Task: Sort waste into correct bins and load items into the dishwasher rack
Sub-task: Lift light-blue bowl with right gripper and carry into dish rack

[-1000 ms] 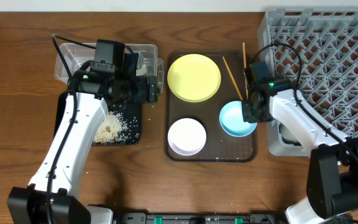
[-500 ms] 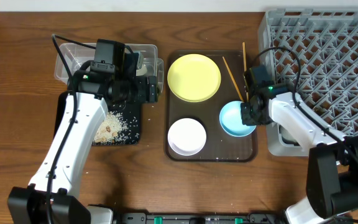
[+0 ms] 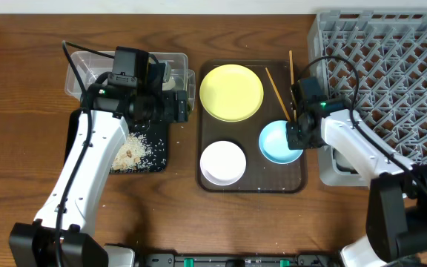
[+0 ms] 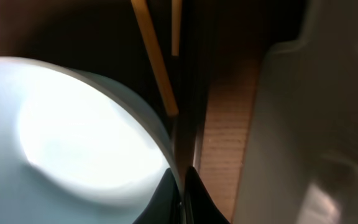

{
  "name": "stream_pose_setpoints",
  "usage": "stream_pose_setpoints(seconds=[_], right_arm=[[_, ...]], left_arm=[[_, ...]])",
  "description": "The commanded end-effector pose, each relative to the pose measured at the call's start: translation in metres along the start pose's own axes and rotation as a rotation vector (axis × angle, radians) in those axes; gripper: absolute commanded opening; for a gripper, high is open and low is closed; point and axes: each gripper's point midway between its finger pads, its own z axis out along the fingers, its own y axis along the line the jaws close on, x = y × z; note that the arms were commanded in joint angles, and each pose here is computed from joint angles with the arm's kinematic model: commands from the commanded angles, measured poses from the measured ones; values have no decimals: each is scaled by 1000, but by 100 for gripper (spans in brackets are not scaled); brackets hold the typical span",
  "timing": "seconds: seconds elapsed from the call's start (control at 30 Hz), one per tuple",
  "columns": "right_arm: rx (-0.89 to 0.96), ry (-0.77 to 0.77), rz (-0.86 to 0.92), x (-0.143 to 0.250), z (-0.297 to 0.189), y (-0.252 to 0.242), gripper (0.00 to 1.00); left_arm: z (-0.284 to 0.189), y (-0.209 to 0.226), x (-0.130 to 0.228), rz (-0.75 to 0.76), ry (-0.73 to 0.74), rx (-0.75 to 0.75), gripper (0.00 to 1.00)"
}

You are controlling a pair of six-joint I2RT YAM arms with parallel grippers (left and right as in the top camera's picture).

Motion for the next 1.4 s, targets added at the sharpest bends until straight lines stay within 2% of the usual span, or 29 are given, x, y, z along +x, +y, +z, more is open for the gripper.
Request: stream_pose_setpoints(seconds=[0.0, 0.17, 0.33, 0.5, 0.67, 0.87, 1.0, 1.37], right_arm=[[5, -140, 31, -31, -47, -9, 1], [138, -391, 217, -70, -130, -62, 1], [438, -648, 393, -91, -196, -136, 1], [766, -770, 497, -100, -234, -188, 1], [859, -807, 424, -138, -226, -193, 1], [1114, -778, 348, -176, -204, -202, 1], [1211, -765, 271, -200, -182, -202, 1], [1312, -694, 169, -215, -121, -221, 1]], left_arm=[[0, 0, -3, 6, -3, -10, 89], [0, 0, -3, 6, -4, -10, 89], [0, 0, -3, 6, -3, -10, 89], [0, 0, -3, 6, -3, -10, 89], [0, 0, -3, 6, -4, -10, 89], [0, 0, -3, 6, -3, -10, 89], [0, 0, -3, 6, -3, -10, 89], [0, 0, -3, 6, -3, -10, 89]])
